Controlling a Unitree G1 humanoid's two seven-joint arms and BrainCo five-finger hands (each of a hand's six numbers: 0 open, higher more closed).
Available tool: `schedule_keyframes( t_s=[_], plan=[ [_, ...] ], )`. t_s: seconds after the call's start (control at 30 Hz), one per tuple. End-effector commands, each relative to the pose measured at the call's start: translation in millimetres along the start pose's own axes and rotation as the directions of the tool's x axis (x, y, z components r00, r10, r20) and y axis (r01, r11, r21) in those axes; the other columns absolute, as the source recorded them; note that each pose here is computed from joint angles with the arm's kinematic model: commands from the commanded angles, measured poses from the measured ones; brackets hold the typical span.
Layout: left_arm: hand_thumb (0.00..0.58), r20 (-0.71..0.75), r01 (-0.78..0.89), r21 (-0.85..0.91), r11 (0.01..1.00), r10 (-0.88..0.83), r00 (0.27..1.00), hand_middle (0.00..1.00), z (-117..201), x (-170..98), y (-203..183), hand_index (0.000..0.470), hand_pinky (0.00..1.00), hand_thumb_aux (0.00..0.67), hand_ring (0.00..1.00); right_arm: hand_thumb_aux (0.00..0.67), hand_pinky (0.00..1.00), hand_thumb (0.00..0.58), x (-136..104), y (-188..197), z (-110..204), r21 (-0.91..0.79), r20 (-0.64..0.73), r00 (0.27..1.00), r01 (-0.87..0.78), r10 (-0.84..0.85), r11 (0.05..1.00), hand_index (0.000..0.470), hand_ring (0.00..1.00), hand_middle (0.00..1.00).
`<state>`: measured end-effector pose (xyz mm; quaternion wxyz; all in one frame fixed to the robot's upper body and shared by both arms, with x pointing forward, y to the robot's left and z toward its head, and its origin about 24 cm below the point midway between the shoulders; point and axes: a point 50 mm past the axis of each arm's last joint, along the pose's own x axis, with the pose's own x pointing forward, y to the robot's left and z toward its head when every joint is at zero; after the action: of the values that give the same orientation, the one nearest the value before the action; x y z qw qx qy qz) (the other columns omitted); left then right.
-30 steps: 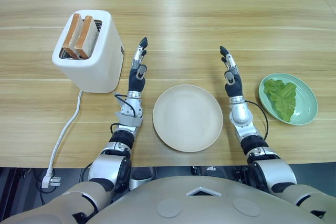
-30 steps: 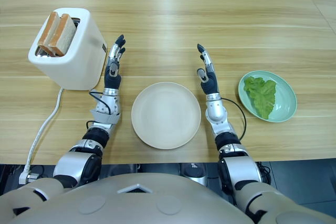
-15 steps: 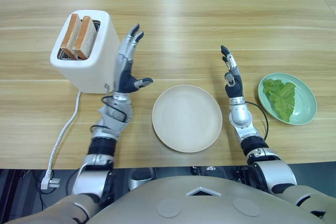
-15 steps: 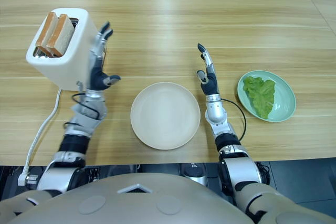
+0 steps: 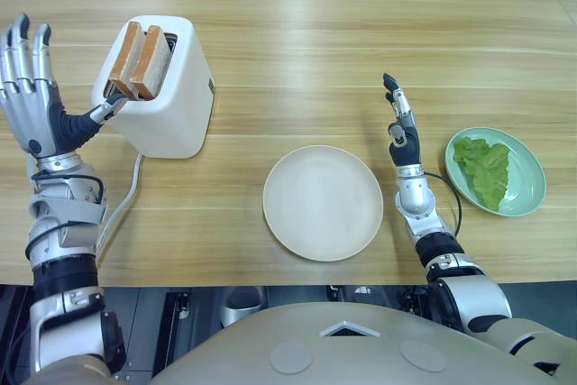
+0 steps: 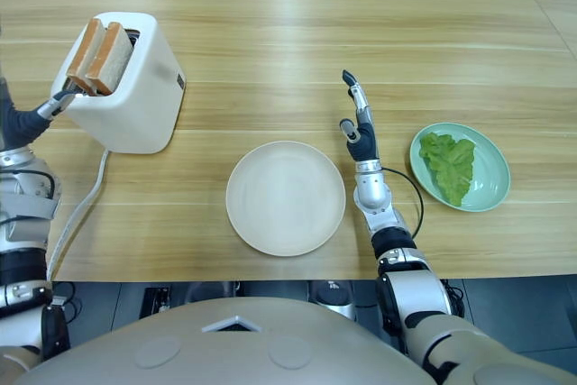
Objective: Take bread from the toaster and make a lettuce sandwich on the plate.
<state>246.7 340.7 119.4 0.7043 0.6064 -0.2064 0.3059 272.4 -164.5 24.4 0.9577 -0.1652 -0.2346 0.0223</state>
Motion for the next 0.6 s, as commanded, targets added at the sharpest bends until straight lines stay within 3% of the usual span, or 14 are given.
schedule_keyframes(
  t_s=[0.03,0.33,0.6],
  plan=[
    [0.000,-0.078,0.093,0.006,0.996,-0.092,0.993,0.00,-12.6,2.9,-16.6,0.000,0.00,0.000,0.00,0.000,0.00,0.000,-1.5,-1.6,-2.1,-0.015,-0.011,1.000,-0.008,0.008,1.000,0.000,0.00,0.00],
    [0.000,-0.122,0.202,0.032,0.979,-0.197,0.973,0.00,-20.4,6.7,-35.7,0.000,0.00,0.000,0.00,0.000,0.00,0.000,-0.3,0.6,-1.9,-0.021,-0.006,1.000,-0.023,0.022,1.000,0.000,0.00,0.00],
    [0.000,-0.079,0.297,0.052,0.954,-0.292,0.953,0.00,-5.7,6.4,-50.3,0.000,0.00,0.000,0.00,0.000,0.00,0.000,1.2,0.5,-0.6,-0.021,0.003,1.000,-0.021,0.021,1.000,0.000,0.00,0.00]
  ],
)
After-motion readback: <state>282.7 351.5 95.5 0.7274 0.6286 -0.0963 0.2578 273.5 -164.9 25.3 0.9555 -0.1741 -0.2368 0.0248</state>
